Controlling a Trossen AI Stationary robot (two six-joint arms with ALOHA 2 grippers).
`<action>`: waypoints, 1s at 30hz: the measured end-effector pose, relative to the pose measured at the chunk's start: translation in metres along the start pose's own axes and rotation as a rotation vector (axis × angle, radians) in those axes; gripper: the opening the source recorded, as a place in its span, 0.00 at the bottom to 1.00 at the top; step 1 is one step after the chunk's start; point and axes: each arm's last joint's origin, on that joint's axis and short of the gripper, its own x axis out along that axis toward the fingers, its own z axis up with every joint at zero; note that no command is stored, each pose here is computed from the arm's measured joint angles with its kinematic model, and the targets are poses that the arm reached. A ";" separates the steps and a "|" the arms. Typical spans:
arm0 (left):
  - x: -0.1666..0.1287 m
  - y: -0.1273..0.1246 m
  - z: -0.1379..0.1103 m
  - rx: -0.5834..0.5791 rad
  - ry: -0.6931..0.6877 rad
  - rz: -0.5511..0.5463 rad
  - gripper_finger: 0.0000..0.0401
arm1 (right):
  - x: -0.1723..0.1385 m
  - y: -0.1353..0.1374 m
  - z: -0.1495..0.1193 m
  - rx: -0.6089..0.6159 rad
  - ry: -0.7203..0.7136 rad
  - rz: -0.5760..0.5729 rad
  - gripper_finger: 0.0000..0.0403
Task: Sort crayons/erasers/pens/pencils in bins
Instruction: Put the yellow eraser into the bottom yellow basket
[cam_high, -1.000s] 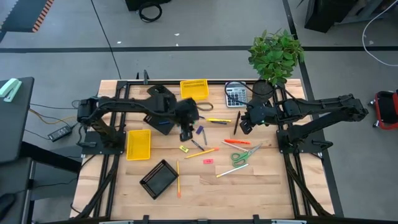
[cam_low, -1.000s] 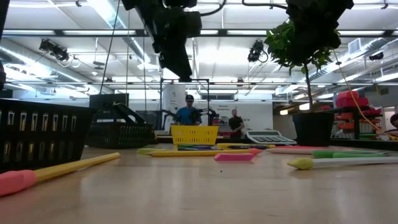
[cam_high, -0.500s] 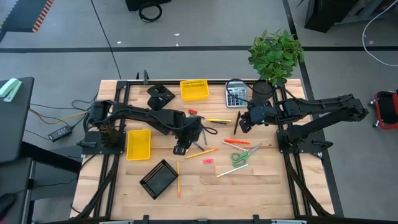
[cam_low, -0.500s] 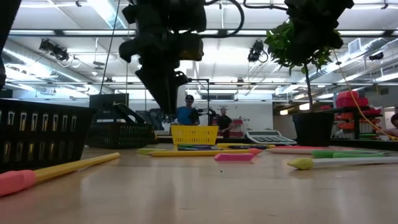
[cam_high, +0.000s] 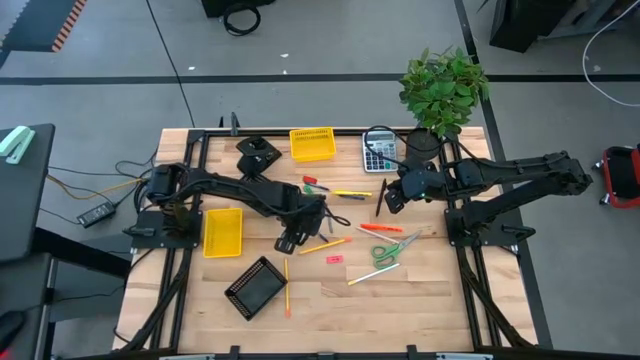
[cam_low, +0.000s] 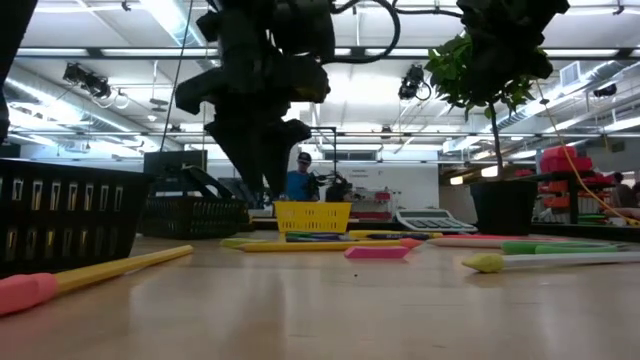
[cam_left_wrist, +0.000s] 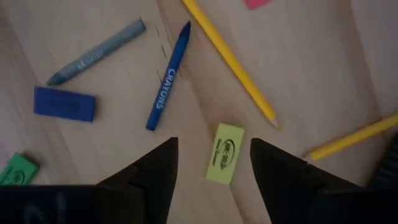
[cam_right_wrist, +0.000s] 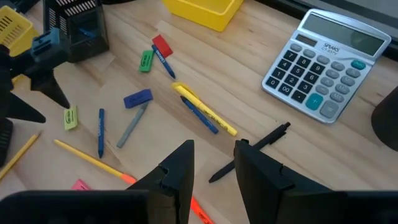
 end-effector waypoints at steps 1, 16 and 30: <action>0.001 0.000 -0.001 -0.003 0.016 -0.005 0.55 | 0.000 0.000 0.000 0.000 0.000 0.000 0.30; 0.036 -0.006 -0.006 -0.004 0.138 -0.065 0.53 | 0.000 -0.002 -0.001 -0.040 0.013 -0.019 0.30; 0.055 -0.003 -0.008 0.009 0.189 -0.026 0.42 | 0.000 -0.002 0.000 -0.011 -0.020 -0.041 0.30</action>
